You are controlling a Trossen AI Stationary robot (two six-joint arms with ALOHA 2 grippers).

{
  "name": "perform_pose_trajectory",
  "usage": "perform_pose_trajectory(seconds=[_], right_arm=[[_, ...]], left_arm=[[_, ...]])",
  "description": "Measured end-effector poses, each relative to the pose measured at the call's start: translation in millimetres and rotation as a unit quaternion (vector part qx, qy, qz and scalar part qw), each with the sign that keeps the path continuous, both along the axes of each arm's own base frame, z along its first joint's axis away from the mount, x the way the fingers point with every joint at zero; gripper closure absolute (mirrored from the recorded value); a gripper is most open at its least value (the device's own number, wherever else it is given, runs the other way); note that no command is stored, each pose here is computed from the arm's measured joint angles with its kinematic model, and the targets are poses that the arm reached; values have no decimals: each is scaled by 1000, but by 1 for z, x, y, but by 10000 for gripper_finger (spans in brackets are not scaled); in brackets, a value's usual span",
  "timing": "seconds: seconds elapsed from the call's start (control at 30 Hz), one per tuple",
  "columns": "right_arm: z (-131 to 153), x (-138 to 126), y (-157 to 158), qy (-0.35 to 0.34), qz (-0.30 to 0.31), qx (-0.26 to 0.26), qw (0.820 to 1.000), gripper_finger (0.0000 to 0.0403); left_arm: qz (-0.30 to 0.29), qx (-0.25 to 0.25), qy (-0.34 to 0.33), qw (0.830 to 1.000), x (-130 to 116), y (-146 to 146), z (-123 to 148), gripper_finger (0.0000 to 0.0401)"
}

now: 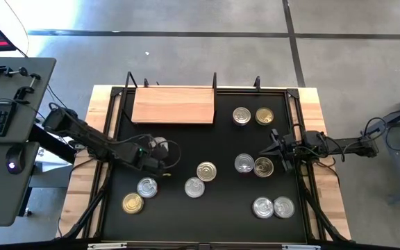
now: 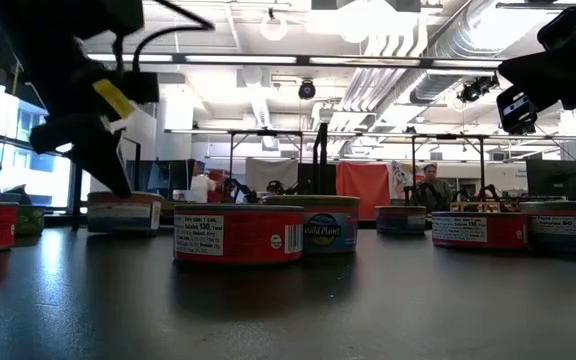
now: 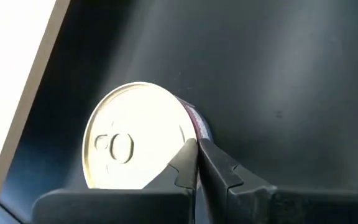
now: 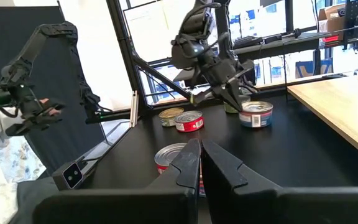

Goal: Stack canned seafood by type on shelf
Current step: Put the blue tuna can on the shelf

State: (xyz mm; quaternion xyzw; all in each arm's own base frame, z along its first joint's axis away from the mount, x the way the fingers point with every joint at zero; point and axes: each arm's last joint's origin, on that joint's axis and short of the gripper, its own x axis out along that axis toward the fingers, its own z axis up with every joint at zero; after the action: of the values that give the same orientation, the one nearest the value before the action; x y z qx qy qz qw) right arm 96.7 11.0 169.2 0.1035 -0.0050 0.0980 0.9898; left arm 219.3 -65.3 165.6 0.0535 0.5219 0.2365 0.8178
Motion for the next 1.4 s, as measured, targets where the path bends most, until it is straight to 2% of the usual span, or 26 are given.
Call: perform_pose_trajectory(seconds=[0.2,0.33,0.73,0.83,1.07,1.2,1.3,1.4], right_arm=[[0,0,0,0,0,0,1000,396],[0,0,0,0,0,0,1000,396],[0,0,0,0,0,0,1000,396],[0,0,0,0,0,0,1000,396],[0,0,0,0,0,0,1000,396],[0,0,0,0,0,0,1000,396],[0,0,0,0,0,0,1000,396],[0,0,0,0,0,0,1000,396]], left_arm=[[-31,21,-9,999,-4,-14,1,401],[-26,42,-30,998,-6,-18,3,401],[-22,37,-83,996,-4,-29,5,401],[-24,36,-97,994,0,-32,12,401],[-49,72,-120,989,12,-36,33,400],[-48,70,-122,989,14,-36,35,400],[-58,44,-112,991,14,-37,34,401],[-104,21,-92,990,16,-41,34,389]])
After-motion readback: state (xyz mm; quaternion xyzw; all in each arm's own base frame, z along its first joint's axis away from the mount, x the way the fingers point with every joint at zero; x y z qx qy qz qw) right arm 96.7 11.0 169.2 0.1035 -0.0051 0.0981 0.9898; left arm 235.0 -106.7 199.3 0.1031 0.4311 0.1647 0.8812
